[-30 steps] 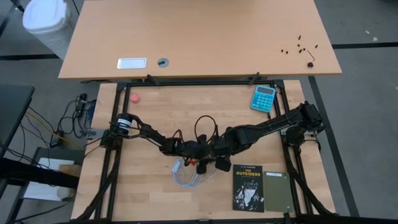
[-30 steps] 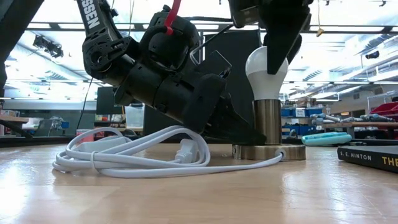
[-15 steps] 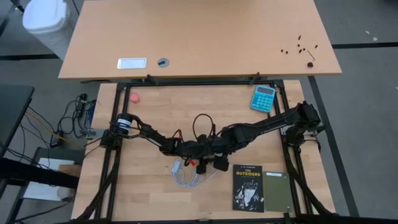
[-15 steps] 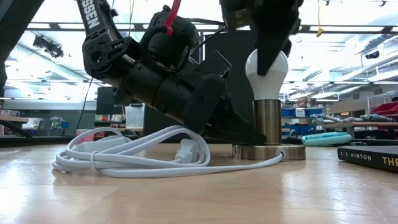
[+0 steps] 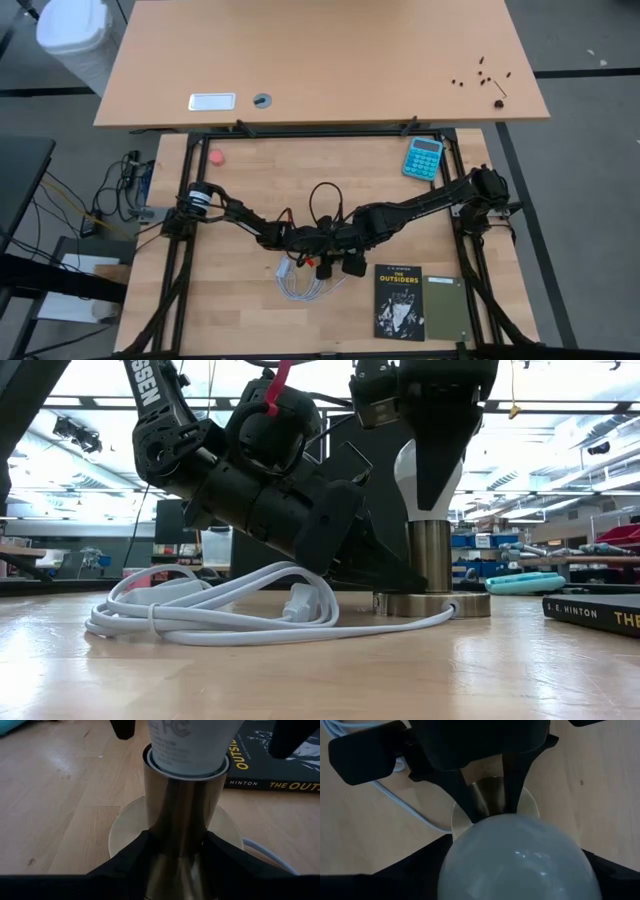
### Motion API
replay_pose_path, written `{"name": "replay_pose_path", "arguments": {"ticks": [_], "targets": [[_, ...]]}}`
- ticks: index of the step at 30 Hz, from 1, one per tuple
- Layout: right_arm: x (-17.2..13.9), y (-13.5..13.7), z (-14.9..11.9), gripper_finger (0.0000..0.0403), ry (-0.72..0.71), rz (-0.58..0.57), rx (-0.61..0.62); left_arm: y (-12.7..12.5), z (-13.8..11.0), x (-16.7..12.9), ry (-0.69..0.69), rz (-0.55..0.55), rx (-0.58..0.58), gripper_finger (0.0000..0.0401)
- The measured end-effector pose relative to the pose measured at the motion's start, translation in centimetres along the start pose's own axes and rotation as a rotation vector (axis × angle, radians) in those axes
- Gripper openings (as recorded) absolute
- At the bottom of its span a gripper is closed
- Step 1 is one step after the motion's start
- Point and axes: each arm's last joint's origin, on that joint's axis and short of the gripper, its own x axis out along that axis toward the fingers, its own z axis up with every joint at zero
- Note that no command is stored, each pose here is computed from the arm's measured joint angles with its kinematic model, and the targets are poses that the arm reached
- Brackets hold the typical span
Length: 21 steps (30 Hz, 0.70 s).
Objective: Screw lightbulb
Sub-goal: Remove the white lightbulb into the silver lamp
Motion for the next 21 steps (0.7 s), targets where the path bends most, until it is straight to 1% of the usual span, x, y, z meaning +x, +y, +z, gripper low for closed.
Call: {"name": "replay_pose_path", "arguments": {"ticks": [3, 9, 14, 18, 21], "targets": [[0.00, -0.02, 0.01, 0.0298, -0.003, -0.005, -0.008, 0.00, -0.01, 0.00, 0.001, 0.000, 0.000, 0.0182], [0.00, -0.03, 0.02, 0.0253, -0.005, -0.008, -0.021, 0.00, 0.00, 0.00, 0.000, 0.000, 0.001, 0.0182], [0.00, -0.04, 0.00, 0.0253, -0.003, -0.009, -0.024, 0.00, -0.01, 0.00, 0.002, 0.000, 0.001, 0.0182], [0.00, -0.11, -0.13, 0.0272, 0.010, -0.016, -0.028, 0.00, 0.00, 0.01, 0.002, 0.000, 0.001, 0.0182], [0.00, -0.15, -0.20, 0.0270, 0.018, -0.020, -0.061, 0.00, 0.00, 0.01, 0.003, 0.000, 0.002, 0.0182]]}}
